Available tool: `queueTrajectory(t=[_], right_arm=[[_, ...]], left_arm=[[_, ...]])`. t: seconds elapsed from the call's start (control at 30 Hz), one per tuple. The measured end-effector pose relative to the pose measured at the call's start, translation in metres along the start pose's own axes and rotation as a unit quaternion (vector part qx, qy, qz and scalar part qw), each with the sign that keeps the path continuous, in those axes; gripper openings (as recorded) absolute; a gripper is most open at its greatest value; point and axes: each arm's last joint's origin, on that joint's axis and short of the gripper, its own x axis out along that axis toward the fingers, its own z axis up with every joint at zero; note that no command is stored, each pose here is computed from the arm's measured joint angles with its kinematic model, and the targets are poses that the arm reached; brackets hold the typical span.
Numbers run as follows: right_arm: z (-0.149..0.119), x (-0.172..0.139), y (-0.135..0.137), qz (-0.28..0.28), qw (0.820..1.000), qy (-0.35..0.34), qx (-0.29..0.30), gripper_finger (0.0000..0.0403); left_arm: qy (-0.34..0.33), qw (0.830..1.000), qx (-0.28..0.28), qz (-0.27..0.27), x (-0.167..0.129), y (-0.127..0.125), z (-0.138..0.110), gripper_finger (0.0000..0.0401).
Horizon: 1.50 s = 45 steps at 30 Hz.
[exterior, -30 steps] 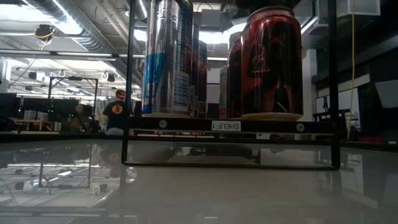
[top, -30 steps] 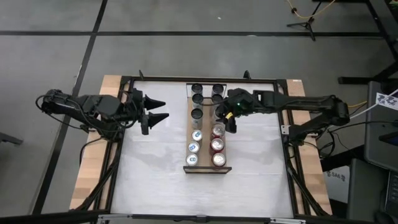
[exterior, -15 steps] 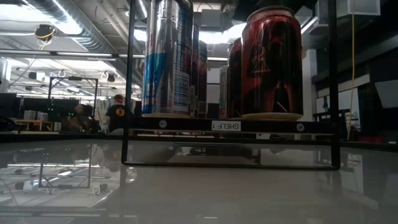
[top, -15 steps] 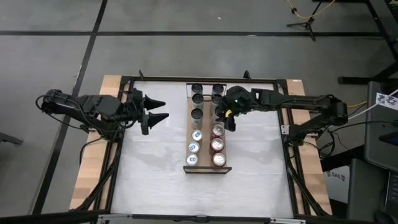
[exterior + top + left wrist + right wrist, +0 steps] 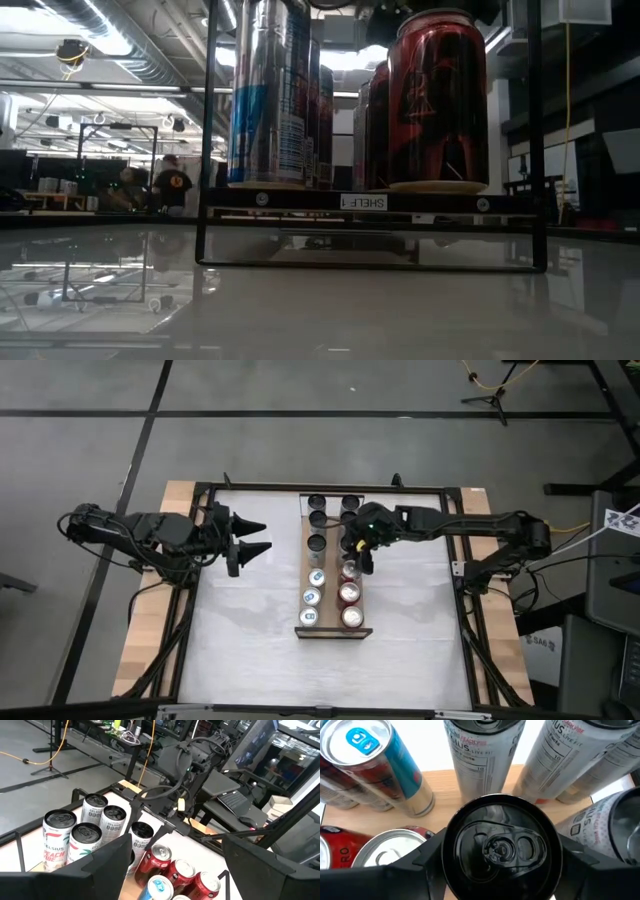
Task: Place canned beverage on shelf
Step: Put the white pink soda can on the shelf aligned with the other white pink soda can, then return to Home Position
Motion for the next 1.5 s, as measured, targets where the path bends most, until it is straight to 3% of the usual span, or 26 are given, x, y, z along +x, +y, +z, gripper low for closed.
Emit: queueTrajectory(t=[0.27, 0.83, 1.2, 1.5], right_arm=[[0.000, 0.004, 0.000, 0.000, 1.000, 0.004, 0.000, 0.0256], [0.000, 0.005, -0.001, -0.005, 1.000, 0.006, 0.001, 0.0342], [0.020, -0.011, -0.001, -0.007, 1.000, -0.017, -0.002, 0.0338], [0.047, -0.043, -0.001, -0.008, 1.000, -0.028, -0.003, 0.0337]], left_arm=[[0.001, 1.000, 0.001, 0.000, 0.000, 0.000, 0.000, 0.0304], [0.004, 1.000, 0.003, 0.002, 0.000, 0.000, -0.001, 0.0304], [0.004, 1.000, 0.003, 0.002, 0.000, 0.001, -0.001, 0.0305], [0.002, 1.000, 0.003, 0.000, -0.002, 0.001, 0.000, 0.0305]])
